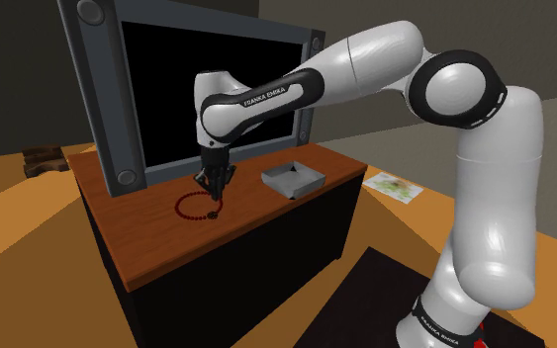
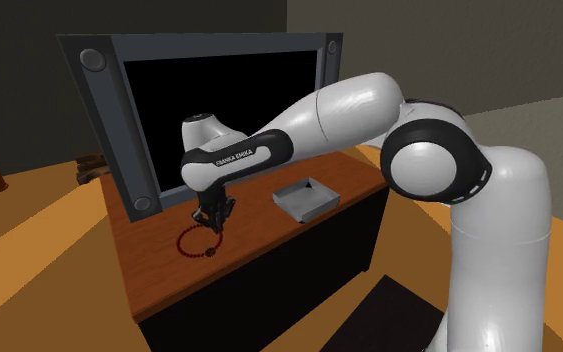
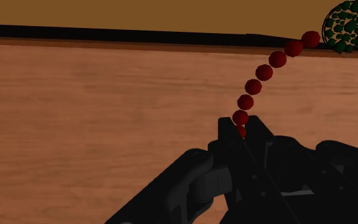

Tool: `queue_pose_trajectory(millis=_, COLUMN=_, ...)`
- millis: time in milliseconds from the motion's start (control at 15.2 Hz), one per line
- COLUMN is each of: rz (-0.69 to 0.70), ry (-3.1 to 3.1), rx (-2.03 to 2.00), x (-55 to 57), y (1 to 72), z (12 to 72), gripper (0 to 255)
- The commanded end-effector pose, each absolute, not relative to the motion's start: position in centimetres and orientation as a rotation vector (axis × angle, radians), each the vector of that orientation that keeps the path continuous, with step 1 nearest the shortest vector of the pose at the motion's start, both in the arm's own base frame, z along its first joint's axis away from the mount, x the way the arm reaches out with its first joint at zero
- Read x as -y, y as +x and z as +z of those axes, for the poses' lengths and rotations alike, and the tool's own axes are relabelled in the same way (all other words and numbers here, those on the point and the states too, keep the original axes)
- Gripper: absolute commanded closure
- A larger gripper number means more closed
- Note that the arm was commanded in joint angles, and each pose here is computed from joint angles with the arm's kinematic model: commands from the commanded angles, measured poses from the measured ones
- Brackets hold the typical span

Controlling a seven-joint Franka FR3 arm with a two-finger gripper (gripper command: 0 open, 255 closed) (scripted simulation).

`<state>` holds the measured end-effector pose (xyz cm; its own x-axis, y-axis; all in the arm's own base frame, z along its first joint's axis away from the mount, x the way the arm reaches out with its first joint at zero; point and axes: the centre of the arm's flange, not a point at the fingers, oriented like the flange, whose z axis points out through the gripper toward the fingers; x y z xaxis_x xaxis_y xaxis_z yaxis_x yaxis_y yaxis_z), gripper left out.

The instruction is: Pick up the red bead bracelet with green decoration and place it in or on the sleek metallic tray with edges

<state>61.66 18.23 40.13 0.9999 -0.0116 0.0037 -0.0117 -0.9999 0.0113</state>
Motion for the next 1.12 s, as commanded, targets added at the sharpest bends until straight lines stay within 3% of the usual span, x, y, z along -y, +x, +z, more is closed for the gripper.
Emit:
queue_pose_trajectory(millis=0, rz=0.005, ry=3.13, rx=0.018, x=-18.2, y=61.7, z=41.1, gripper=255)
queue_pose_trajectory(millis=1056, rz=0.005, ry=3.13, rx=0.018, x=2.9, y=61.3, z=41.2, gripper=255)
